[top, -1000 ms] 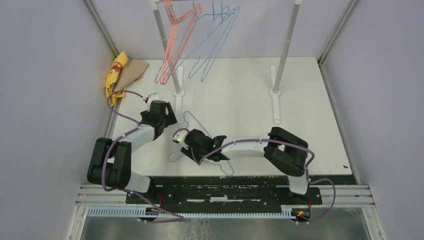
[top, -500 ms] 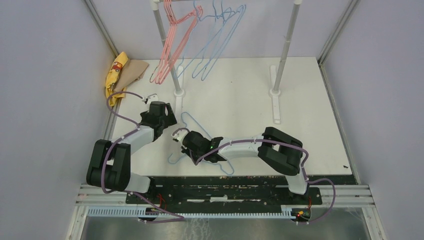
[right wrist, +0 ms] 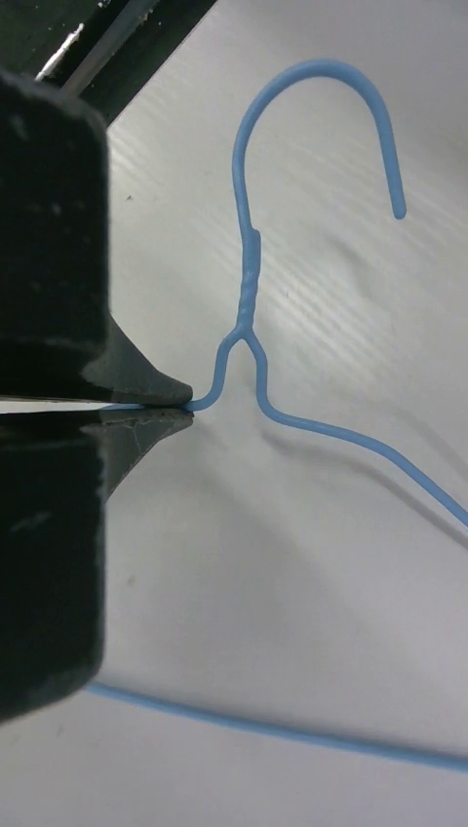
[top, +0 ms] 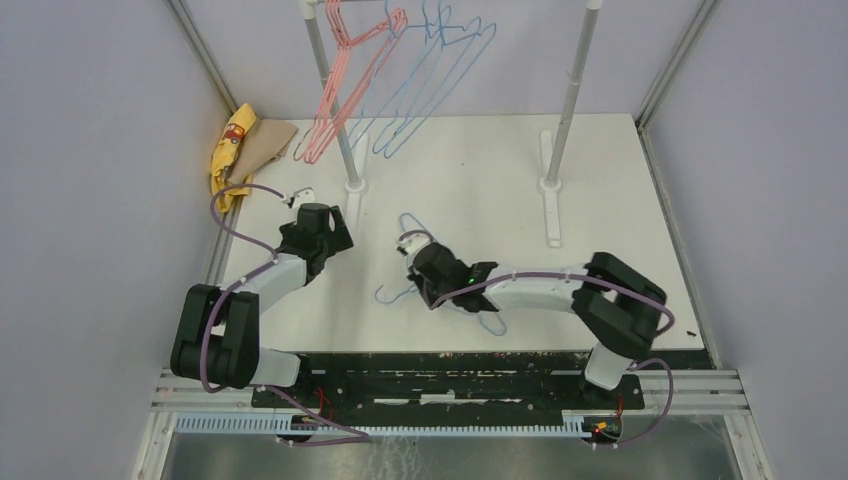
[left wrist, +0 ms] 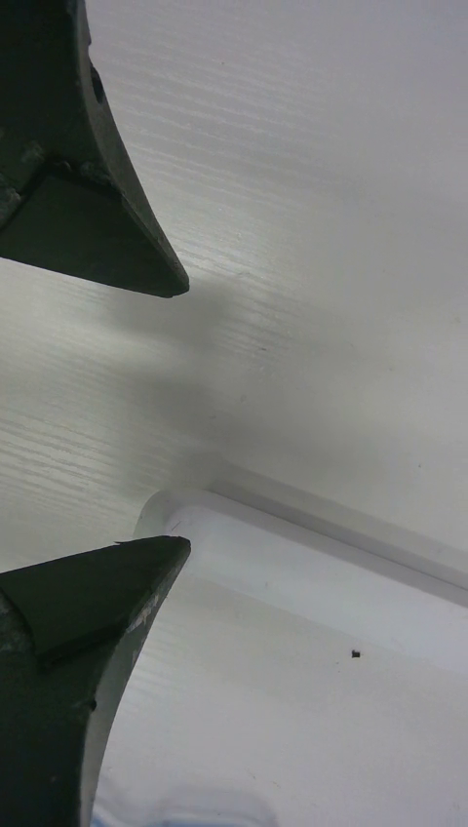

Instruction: Organize the hangers

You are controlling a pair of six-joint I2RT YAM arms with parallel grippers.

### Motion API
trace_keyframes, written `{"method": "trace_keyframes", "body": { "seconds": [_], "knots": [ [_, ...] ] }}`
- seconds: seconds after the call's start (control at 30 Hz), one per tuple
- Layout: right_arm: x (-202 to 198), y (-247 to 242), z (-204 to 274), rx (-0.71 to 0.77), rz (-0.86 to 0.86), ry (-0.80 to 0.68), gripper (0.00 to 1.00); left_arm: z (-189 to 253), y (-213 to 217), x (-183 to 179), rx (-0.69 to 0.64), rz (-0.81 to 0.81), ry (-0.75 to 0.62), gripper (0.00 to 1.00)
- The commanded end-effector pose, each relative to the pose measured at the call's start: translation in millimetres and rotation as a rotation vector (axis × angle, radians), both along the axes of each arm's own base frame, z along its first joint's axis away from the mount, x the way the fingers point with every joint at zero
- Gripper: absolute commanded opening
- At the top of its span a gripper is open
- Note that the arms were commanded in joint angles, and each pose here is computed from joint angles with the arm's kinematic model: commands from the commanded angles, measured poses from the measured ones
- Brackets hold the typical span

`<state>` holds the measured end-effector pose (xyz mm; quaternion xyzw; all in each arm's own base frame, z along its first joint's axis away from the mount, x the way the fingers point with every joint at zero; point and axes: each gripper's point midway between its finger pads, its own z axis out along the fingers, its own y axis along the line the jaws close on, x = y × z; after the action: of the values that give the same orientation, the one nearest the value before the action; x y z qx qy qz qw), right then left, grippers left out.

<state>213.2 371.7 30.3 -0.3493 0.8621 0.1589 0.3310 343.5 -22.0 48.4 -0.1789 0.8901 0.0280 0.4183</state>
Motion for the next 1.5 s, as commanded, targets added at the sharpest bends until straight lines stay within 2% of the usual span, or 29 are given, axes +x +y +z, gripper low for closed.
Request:
{"method": "trace_keyframes", "body": {
  "seconds": [0.0,0.23,0.43,0.7,0.97,1.2,1.47],
  "knots": [
    [29,-31,71,0.219,-0.117,-0.023,0.01,18,-1,10,-0.047,0.037,-0.088,0.99],
    [47,-87,130,0.364,-0.224,-0.041,0.00,16,-3,11,-0.052,0.032,-0.083,0.99],
    [73,-118,205,0.509,-0.327,-0.140,0.00,15,-3,11,-0.053,0.031,-0.082,0.99],
    [128,-135,319,0.767,-0.410,-0.288,0.01,15,-1,10,-0.045,0.031,-0.080,0.99],
    [193,-143,429,1.092,-0.394,-0.345,0.01,14,0,10,-0.036,0.034,-0.076,0.99],
    [222,-137,474,1.192,-0.357,-0.365,0.01,15,0,9,-0.038,0.033,-0.081,0.99],
    [225,-142,495,1.236,-0.358,-0.416,0.01,12,-1,11,-0.039,0.032,-0.075,0.99]
  ]
}}
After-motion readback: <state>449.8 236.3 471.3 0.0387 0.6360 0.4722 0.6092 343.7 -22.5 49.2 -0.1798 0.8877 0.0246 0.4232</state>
